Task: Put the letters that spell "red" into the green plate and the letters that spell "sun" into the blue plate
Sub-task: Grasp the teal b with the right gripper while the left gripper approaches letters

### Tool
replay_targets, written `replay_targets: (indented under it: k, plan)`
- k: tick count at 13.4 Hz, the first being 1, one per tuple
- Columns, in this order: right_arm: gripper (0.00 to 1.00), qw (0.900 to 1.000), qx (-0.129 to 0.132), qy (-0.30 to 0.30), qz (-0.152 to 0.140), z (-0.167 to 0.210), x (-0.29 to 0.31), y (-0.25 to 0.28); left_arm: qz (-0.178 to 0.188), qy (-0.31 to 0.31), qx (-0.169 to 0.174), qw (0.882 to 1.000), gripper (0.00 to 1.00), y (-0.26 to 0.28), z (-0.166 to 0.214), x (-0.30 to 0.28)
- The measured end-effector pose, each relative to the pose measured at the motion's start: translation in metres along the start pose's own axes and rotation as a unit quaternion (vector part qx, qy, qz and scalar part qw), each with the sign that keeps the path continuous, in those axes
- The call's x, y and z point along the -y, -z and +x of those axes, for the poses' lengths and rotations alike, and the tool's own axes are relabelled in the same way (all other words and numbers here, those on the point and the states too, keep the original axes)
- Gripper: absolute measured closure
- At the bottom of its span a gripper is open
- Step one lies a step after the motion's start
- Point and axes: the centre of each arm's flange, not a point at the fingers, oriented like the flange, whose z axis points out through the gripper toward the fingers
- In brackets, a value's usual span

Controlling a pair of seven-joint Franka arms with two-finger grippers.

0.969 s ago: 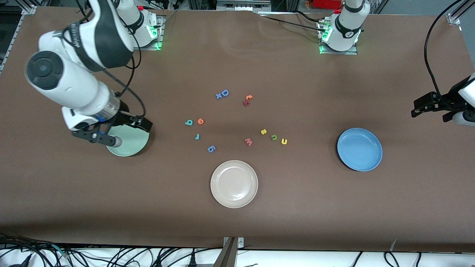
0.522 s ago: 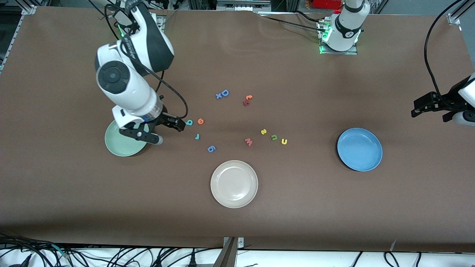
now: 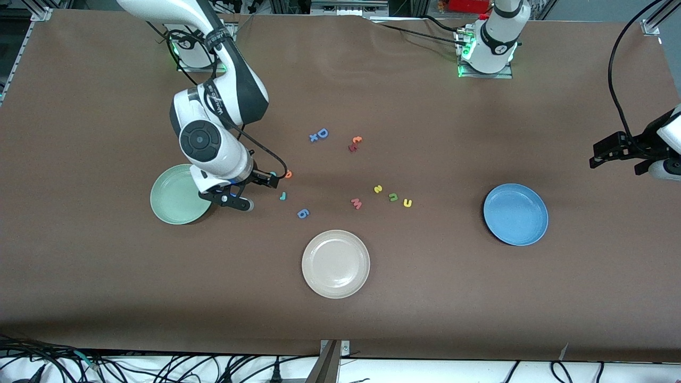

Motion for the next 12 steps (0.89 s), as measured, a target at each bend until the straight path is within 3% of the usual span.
replay_targets:
  k: [3,12]
  plan:
    - [0.00,1.000,0.006,-0.005,0.000,-0.003,-0.010,-0.032,0.000,0.000,0.000,1.000,0.00,0.000,0.000,0.000]
    - [0.00,1.000,-0.017,0.009,0.009,-0.024,-0.016,-0.126,0.000,-0.001,0.000,1.000,0.00,0.000,0.000,-0.001]
